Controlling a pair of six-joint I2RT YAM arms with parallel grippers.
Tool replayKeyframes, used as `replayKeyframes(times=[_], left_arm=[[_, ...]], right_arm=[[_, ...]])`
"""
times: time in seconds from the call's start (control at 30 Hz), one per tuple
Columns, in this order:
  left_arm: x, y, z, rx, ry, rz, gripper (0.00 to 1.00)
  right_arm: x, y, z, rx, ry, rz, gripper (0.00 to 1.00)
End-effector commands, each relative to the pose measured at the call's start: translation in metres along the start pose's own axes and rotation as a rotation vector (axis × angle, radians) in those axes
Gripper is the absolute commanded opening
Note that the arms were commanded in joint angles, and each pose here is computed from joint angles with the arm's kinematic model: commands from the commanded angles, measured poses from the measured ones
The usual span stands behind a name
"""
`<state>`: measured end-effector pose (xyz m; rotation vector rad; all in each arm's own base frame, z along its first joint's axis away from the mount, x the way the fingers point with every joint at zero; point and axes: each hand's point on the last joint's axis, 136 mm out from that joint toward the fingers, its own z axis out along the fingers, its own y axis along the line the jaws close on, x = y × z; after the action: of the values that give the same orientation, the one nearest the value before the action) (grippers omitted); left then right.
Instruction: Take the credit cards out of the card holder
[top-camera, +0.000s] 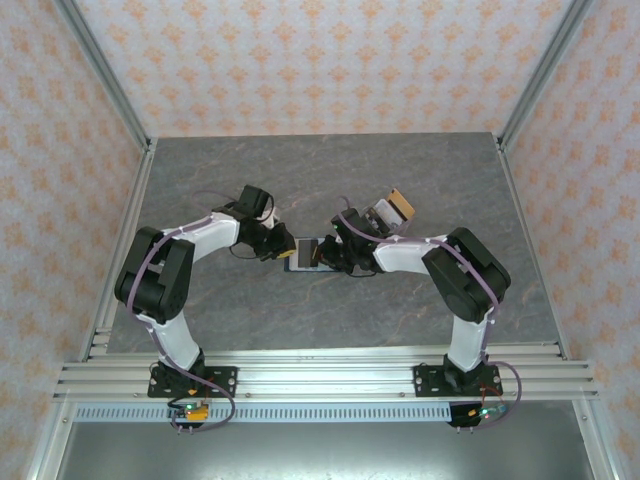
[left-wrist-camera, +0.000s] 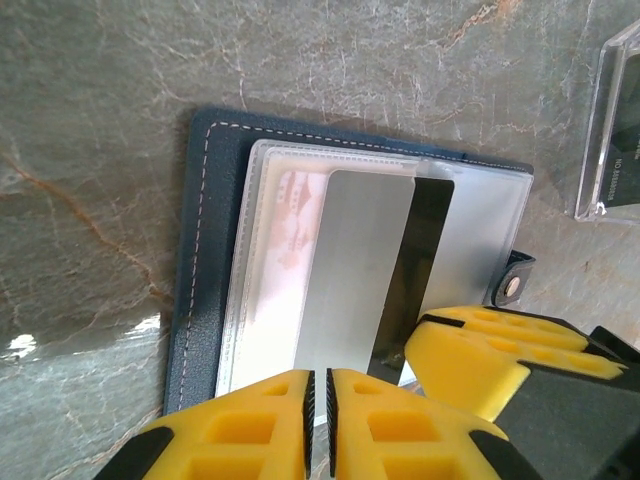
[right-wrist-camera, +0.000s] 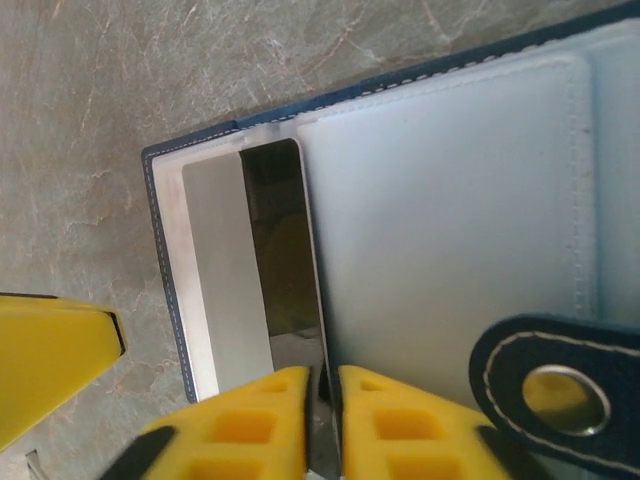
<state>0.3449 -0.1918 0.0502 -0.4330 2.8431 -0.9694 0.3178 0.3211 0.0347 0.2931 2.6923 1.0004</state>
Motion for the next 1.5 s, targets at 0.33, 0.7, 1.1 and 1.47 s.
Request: replayKeyframes(times=[0.33, 0.7, 1.1, 1.47], left_arm=[[0.008, 0.021, 0.023, -0.083, 0.046, -0.012, 0.12], [0.014, 0.043, 0.029, -0.173, 0.072, -0.04, 0.08], [0.008, 0.034, 0.014, -0.179, 0.033, -0.025, 0.15], [-0.01, -0.007, -0.063, -0.163, -0.156, 0.052, 0.58]], right_arm=[[-0.007, 0.007, 0.006, -0.034, -0.004, 0.024, 0.26], [-0.01, 0.016, 0.008, -0.07, -0.007, 0.022, 0.17], [-0.022, -0.014, -0.044, 0.132, -0.128, -0.101, 0.0], [-0.056, 0.013, -0.163, 0.287, -0.34, -0.485, 0.0]])
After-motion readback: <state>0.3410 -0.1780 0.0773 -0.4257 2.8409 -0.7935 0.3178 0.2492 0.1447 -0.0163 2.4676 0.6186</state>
